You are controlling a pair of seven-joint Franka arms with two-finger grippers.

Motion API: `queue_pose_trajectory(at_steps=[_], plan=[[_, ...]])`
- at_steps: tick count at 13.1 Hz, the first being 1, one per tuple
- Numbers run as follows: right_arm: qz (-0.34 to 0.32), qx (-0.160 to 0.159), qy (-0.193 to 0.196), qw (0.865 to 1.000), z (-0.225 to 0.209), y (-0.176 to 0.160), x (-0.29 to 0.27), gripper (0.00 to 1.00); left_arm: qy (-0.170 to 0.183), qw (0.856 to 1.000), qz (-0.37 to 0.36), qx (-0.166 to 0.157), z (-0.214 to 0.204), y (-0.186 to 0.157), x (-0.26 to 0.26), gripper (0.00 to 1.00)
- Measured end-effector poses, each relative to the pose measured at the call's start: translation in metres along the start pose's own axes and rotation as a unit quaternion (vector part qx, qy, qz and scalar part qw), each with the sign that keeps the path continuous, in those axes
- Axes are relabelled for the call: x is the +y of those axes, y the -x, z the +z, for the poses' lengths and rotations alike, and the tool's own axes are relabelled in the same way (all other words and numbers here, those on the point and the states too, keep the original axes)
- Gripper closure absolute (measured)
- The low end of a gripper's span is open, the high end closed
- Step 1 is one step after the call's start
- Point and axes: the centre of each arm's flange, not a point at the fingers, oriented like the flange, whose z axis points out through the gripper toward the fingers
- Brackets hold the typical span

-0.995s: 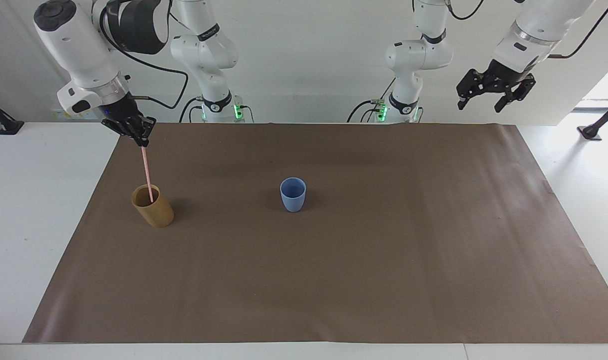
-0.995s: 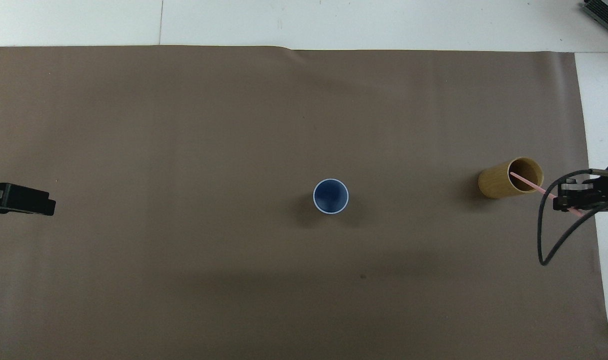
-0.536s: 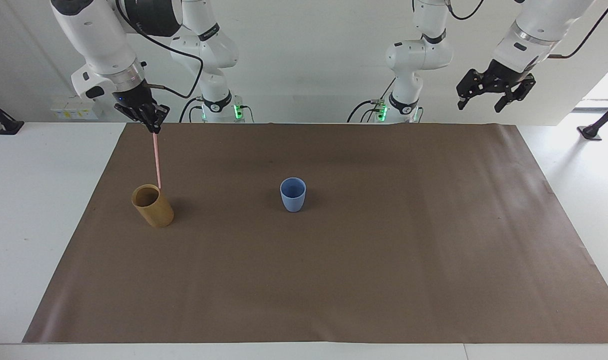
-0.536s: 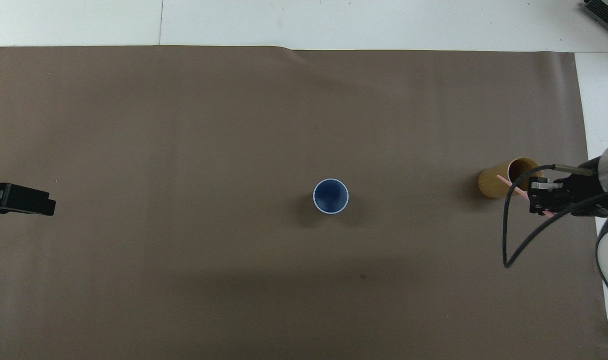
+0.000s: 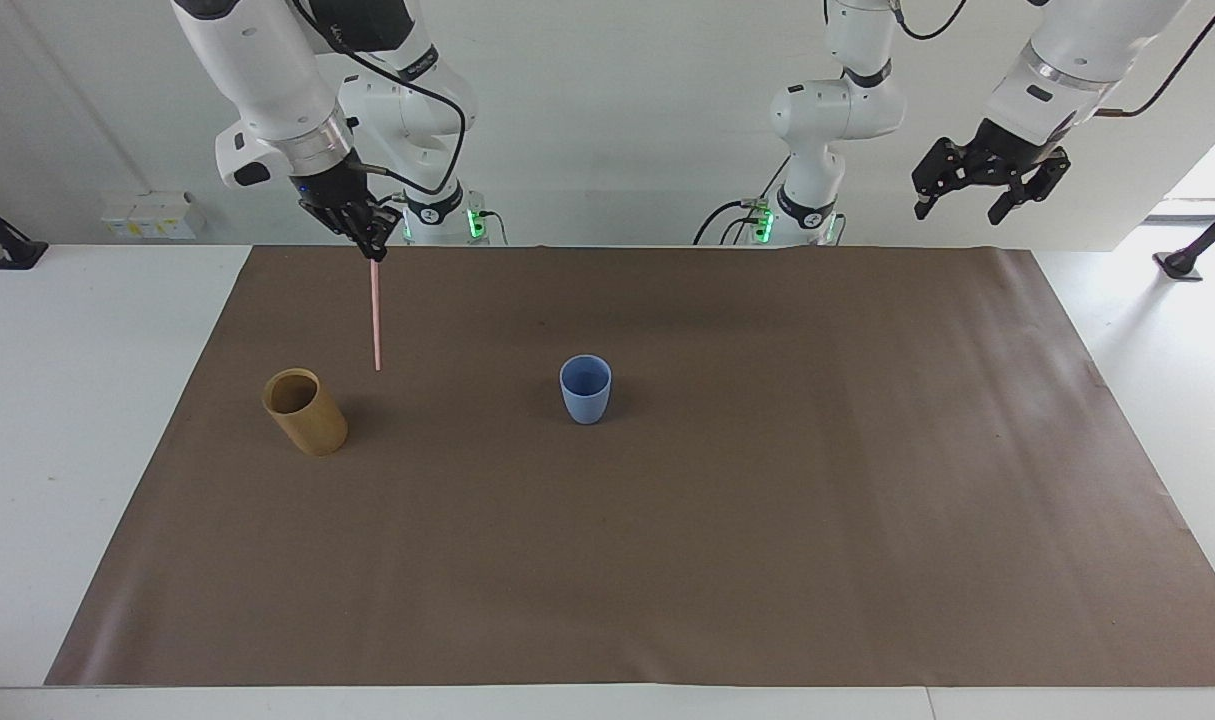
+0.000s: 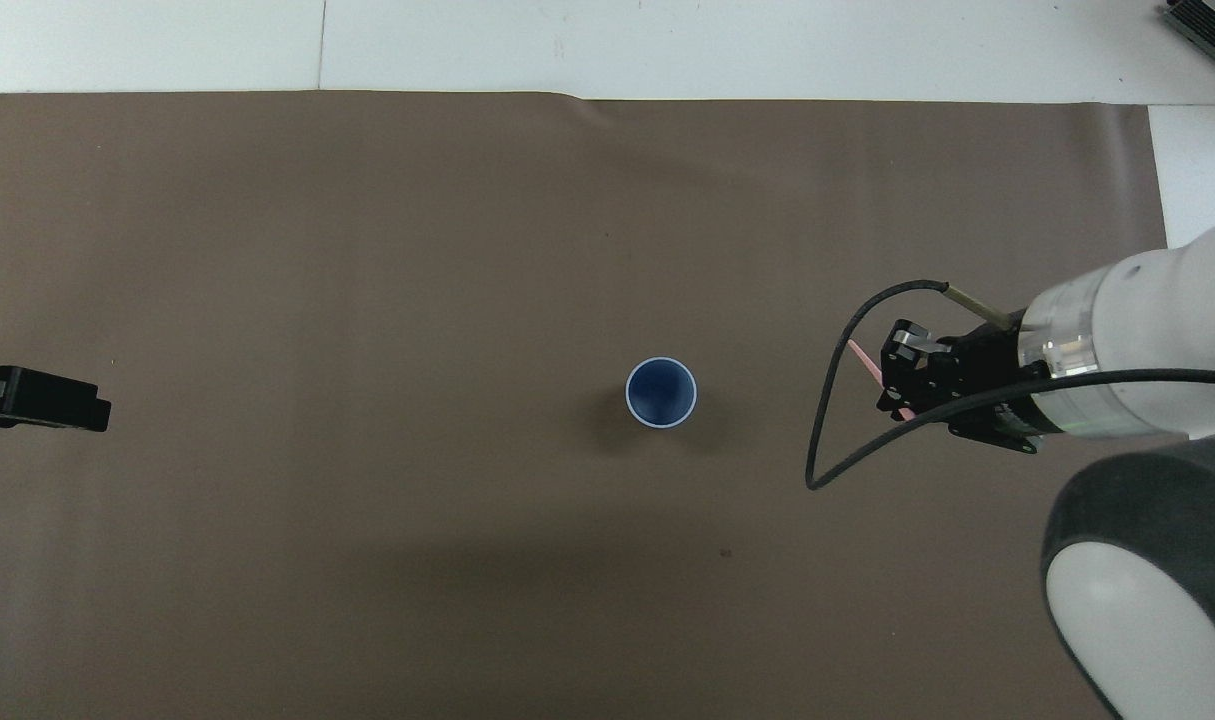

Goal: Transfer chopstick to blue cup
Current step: 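Lift the pink stick out and carry it toward the blue cup, then lower the pink stick into the blue cup and open the right gripper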

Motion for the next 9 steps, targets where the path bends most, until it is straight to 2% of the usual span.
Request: queue_pose_trajectory(at_steps=[2,4,9], plan=[[0.035,-0.016,-0.028,0.999,0.01,0.019,-0.026,0.92,0.0,1.0,0.0,0.0,0.0,0.0,0.0,0.0],[0.04,-0.037,-0.045,0.998,0.026,0.038,-0.05,0.92,0.0,1.0,0.0,0.0,0.0,0.0,0.0,0.0],[0.044,-0.07,-0.024,0.996,0.075,0.079,-0.092,0.92,0.0,1.0,0.0,0.0,0.0,0.0,0.0,0.0]])
